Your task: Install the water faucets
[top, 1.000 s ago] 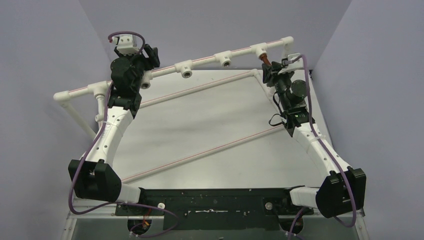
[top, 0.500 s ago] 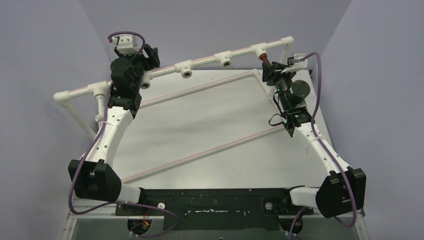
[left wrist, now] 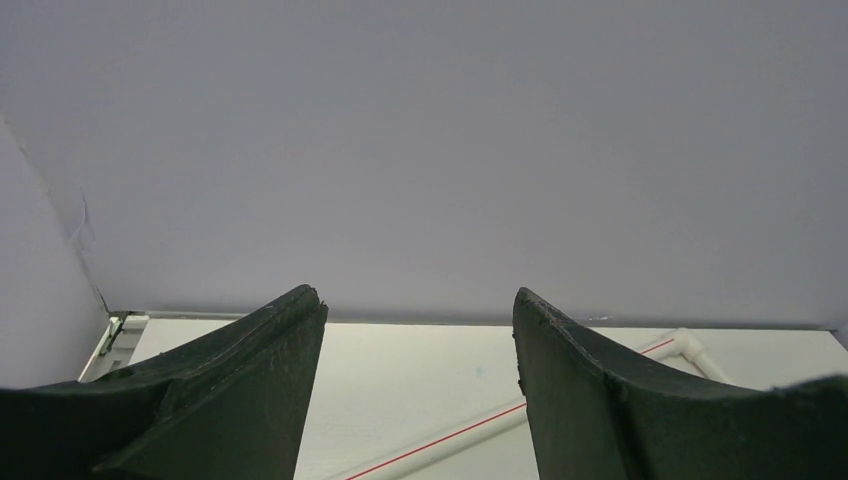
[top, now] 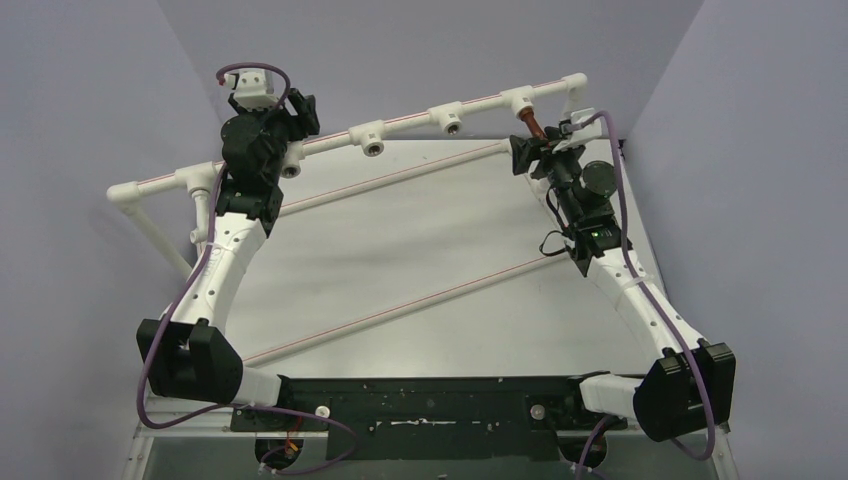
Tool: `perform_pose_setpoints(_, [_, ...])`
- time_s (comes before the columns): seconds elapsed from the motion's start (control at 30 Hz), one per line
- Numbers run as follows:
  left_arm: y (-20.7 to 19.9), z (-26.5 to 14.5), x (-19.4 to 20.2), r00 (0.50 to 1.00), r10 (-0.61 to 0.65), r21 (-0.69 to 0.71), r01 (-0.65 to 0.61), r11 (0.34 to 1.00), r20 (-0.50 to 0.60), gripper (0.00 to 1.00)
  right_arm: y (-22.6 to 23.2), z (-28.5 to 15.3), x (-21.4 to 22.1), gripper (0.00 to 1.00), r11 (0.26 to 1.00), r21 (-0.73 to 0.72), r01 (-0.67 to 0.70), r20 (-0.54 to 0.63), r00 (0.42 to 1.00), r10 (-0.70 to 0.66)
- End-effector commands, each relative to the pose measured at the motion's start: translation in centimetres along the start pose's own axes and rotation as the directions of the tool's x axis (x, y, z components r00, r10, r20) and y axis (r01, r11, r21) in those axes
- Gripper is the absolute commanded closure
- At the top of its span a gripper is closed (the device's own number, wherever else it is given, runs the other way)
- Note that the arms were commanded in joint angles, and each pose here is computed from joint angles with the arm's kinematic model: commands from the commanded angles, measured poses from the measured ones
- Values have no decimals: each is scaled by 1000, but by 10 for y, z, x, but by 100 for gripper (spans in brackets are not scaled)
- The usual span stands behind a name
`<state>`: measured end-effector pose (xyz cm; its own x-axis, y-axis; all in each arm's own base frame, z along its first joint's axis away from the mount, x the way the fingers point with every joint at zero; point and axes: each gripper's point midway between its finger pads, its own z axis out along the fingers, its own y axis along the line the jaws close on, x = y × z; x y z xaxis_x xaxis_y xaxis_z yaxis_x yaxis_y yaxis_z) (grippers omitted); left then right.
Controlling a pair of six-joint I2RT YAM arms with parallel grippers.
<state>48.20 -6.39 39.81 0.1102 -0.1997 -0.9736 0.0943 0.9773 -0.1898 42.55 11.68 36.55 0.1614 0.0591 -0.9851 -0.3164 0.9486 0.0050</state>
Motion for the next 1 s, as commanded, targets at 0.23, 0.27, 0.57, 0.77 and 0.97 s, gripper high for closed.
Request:
perform_pose_setpoints(0.23, [23, -14, 131, 924, 24, -32, -39, 999, -381, 34, -17, 4, -10, 38, 975, 52, 218, 2, 976, -218])
perform_pose_setpoints(0.27, [23, -14, 131, 924, 24, -32, -39, 999, -381, 34, -17, 6, -9, 40, 974, 54, 222, -2, 975, -222])
perform_pose_setpoints(0.57, [24, -14, 132, 924, 23, -35, -39, 999, -382, 34, -17, 11, -10, 99, 985, 62, 163, 15, 986, -164])
perform_pose_setpoints(0.77, [25, -14, 132, 924, 19, -36, -36, 999, -382, 34, -11, 7, -17, 100, 997, 64, -48, 75, 996, 43])
perform_pose_setpoints(0.97, [25, -14, 131, 924, 19, -35, -36, 999, -381, 34, 4, 6, -16, 100, 953, 3, -304, 100, 948, 302])
